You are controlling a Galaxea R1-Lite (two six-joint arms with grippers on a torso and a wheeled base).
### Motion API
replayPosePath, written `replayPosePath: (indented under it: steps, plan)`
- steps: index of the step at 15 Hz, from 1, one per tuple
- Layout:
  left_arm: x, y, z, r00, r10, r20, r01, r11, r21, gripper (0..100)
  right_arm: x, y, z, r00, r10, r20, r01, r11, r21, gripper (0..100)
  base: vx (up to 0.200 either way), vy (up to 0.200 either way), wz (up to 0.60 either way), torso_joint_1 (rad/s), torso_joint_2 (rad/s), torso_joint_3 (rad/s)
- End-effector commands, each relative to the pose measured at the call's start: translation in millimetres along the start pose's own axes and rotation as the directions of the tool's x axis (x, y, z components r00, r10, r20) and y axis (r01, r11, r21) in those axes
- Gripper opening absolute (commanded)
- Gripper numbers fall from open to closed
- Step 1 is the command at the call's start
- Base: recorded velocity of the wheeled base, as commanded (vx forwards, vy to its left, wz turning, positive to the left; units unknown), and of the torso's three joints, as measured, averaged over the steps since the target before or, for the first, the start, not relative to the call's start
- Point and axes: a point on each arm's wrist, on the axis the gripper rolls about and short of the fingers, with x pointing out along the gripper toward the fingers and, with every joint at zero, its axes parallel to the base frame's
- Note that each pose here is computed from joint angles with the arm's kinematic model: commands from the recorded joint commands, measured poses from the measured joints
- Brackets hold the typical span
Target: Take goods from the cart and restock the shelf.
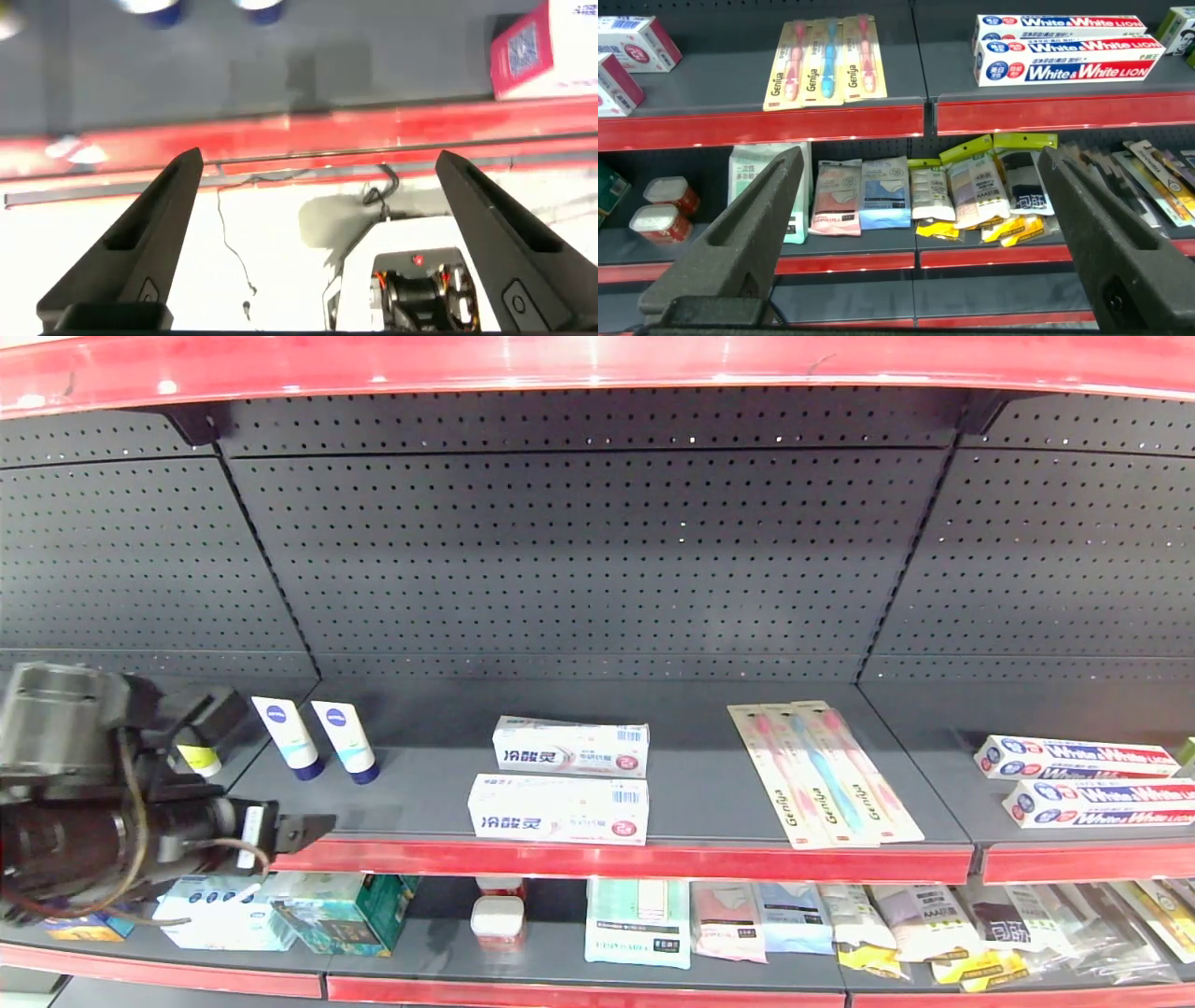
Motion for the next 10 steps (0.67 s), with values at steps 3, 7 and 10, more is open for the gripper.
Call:
replayPosePath:
  steps: [3, 7, 10]
  plan:
    - [-106, 9.0, -105.5, 0.956, 0.121, 0.268, -0.095, 0.990, -0.106, 100, 0, 0, 0, 1.000, 0.000, -0.001, 0.000, 1.000, 0.000, 100, 0.000, 0.000, 0.00, 0.000, 0.00, 0.000]
    - [-111, -7.8, -188.8, 0.875, 0.067, 0.480, -0.041, 0.997, -0.066, 100, 0, 0, 0, 1.000, 0.000, -0.001, 0.000, 1.000, 0.000, 100, 0.000, 0.000, 0.00, 0.000, 0.00, 0.000]
    - [-116, -9.5, -194.2, 0.827, 0.067, 0.558, -0.044, 0.998, -0.054, 100, 0, 0, 0, 1.000, 0.000, -0.001, 0.000, 1.000, 0.000, 100, 0.000, 0.000, 0.00, 0.000, 0.00, 0.000]
